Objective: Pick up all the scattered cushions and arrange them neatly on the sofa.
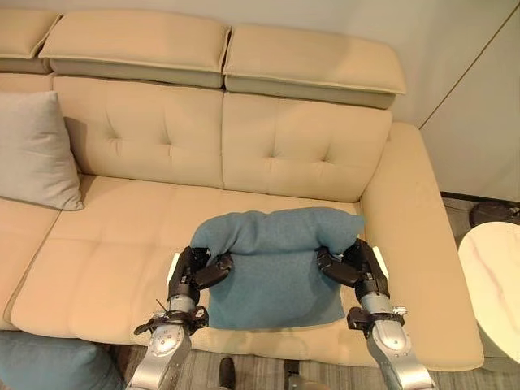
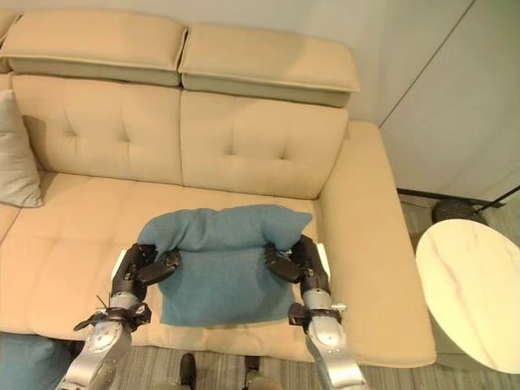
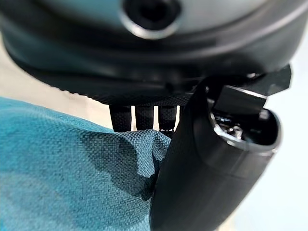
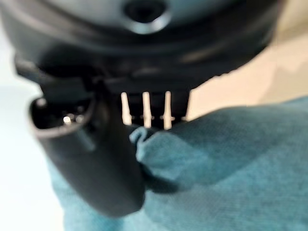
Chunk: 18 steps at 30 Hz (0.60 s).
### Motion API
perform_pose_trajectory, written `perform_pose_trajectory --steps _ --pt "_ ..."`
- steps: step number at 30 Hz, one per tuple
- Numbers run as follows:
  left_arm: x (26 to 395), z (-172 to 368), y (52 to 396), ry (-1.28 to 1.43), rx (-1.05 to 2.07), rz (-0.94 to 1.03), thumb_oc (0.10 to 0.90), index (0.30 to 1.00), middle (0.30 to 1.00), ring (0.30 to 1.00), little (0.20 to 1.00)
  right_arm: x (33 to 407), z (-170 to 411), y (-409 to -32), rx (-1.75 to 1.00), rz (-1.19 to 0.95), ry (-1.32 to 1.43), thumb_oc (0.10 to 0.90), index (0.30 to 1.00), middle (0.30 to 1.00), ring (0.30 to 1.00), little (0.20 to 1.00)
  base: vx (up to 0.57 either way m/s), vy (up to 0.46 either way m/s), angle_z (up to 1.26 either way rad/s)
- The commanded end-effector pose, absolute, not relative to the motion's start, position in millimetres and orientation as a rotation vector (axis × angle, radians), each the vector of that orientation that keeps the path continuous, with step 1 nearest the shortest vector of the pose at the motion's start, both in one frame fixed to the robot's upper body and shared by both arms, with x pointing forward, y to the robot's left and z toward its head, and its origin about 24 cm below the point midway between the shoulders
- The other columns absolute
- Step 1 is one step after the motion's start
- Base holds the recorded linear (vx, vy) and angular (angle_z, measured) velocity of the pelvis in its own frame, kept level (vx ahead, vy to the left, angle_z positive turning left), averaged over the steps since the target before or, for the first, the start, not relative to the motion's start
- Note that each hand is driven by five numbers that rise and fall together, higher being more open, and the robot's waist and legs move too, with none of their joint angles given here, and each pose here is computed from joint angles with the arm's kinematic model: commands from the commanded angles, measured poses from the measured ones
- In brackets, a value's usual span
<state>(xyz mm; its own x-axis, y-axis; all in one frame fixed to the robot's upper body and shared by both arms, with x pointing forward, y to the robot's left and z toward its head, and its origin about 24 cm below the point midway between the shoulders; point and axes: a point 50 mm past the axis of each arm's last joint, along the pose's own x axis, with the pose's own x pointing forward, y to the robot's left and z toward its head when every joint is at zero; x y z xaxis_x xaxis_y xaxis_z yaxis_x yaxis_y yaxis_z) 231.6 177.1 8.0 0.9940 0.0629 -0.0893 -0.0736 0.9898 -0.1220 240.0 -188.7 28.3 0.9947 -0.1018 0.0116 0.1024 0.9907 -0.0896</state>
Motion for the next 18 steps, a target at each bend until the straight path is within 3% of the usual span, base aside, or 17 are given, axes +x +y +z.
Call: perform_pose_trajectory --steps 1,18 --pt "270 92 144 -0.341 -0.142 -0.061 0.400 0.300 0.300 0.300 0.300 267 113 -165 -0.036 -0.040 -0.458 0.400 0.300 0.300 0.300 0.300 0.00 0.000 0.00" --pt "335 208 110 -0.719 -0.121 -0.027 0.400 0.300 0.300 0.300 0.300 326 213 -137 -0.110 -0.083 -0.772 0.400 0.300 0.300 0.300 0.300 -0.05 0.000 0.09"
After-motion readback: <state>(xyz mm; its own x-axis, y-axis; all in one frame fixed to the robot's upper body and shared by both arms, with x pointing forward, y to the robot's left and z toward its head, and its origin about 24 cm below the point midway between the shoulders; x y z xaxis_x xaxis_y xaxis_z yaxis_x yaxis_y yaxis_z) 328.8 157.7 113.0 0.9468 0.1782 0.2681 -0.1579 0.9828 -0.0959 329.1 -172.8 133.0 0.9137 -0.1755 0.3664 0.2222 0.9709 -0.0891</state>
